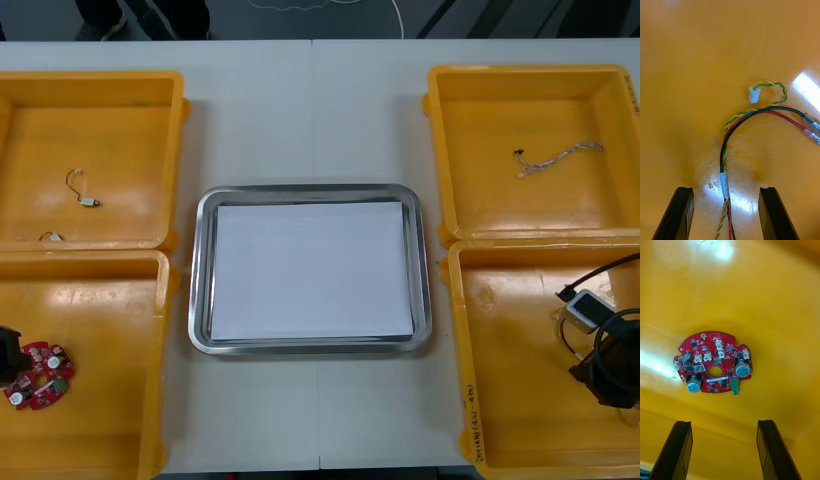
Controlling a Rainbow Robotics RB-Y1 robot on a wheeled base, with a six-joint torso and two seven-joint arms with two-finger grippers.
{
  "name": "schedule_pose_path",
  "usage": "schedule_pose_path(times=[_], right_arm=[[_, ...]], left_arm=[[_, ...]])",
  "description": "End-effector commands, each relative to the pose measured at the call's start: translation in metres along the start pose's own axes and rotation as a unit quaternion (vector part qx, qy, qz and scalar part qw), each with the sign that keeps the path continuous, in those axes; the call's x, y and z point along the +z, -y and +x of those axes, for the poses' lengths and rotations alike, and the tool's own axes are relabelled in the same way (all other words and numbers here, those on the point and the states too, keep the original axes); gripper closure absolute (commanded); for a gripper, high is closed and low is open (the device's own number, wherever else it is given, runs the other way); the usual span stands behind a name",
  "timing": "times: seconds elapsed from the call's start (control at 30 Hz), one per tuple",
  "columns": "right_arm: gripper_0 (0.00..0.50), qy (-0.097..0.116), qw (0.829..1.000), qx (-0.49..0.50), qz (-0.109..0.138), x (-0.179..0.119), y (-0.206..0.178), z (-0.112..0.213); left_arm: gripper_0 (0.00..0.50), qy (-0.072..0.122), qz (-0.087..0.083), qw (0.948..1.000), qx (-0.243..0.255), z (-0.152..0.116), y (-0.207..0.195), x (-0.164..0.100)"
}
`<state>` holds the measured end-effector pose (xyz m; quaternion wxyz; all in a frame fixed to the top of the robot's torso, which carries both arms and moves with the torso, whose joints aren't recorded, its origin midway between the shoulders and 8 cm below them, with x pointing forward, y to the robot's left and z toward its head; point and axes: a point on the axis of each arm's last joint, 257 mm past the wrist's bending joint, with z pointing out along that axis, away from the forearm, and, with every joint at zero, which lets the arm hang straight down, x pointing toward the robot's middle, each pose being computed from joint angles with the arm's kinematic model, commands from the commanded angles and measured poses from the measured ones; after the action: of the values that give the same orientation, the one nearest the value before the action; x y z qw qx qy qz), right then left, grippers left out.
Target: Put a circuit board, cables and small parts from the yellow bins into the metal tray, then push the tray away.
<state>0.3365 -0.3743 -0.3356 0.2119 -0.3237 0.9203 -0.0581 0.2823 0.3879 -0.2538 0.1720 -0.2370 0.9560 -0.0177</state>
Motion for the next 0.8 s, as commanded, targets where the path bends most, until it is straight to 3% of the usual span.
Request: schedule_pose_path(times=[0.03,0.3,0.77,0.8], right_arm=[[0.0,0.009,1.0,0.012,-0.004,0.003,-0.004,-0.008],[0.0,0.009,1.0,0.023,-0.011,0.008,-0.007,-0.005],[0.0,0.007,0.999,0.033,-0.02,0.019,-0.014,-0.006],[0.039,0.007,0.999,0.034,-0.021,0.02,-0.015,-0.006]], left_arm=[[0.0,0.024,0.013,0.9976,-0.063,-0.008,0.019,-0.003],[0.0,0.03,0.03,0.9949,-0.091,0.0,0.03,0.011],[0.0,0.024,0.02,0.9978,-0.059,0.022,0.028,0.032],[0.0,0.025,0.02,0.9978,-0.058,0.023,0.028,0.032]])
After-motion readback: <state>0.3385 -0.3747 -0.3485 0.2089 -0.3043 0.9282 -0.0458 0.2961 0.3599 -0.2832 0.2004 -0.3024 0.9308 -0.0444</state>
